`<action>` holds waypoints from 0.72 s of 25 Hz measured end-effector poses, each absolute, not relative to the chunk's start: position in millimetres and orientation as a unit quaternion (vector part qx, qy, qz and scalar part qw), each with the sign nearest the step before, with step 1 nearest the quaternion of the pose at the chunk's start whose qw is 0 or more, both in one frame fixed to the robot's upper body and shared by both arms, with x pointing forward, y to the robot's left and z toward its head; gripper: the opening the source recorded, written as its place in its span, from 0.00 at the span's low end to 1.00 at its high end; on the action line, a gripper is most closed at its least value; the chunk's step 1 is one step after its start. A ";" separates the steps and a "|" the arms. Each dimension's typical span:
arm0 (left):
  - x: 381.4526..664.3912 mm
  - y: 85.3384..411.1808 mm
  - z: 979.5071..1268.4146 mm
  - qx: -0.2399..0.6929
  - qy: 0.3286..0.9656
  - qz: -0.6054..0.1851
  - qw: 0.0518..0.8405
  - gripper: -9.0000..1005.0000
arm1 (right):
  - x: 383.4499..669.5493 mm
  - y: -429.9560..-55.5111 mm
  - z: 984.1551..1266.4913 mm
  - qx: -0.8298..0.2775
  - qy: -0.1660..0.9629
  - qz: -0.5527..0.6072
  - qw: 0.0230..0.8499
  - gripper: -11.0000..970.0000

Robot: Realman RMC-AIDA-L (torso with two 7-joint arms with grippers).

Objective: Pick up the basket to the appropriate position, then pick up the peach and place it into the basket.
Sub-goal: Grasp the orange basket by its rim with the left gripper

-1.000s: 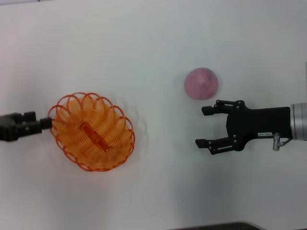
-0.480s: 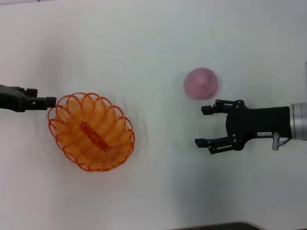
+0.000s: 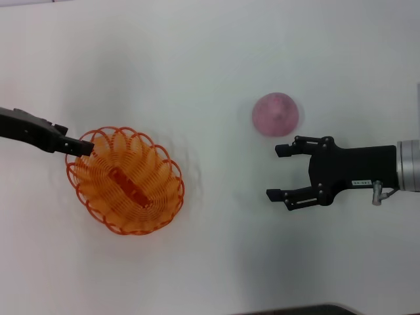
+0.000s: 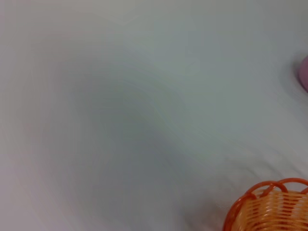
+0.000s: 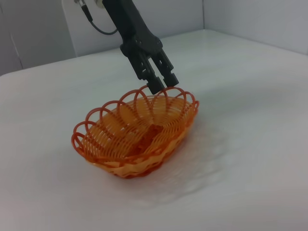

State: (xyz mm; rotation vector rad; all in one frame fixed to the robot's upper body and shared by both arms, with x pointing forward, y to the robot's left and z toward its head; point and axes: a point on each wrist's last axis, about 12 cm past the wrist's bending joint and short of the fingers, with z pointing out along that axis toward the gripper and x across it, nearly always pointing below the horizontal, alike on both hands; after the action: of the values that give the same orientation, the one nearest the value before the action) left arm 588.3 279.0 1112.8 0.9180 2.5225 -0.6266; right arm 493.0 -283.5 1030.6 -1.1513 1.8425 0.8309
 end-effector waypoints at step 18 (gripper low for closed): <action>592.4 247.7 1102.4 0.366 0.900 -0.169 0.167 0.75 | 493.2 -283.4 1029.8 -0.455 0.730 0.326 0.392 0.98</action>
State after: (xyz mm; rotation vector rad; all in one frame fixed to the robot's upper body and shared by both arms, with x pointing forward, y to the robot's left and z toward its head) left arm 592.4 247.7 1102.4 1.0414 2.5615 -0.4807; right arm 493.2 -283.4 1029.8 -1.1557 1.8528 0.8275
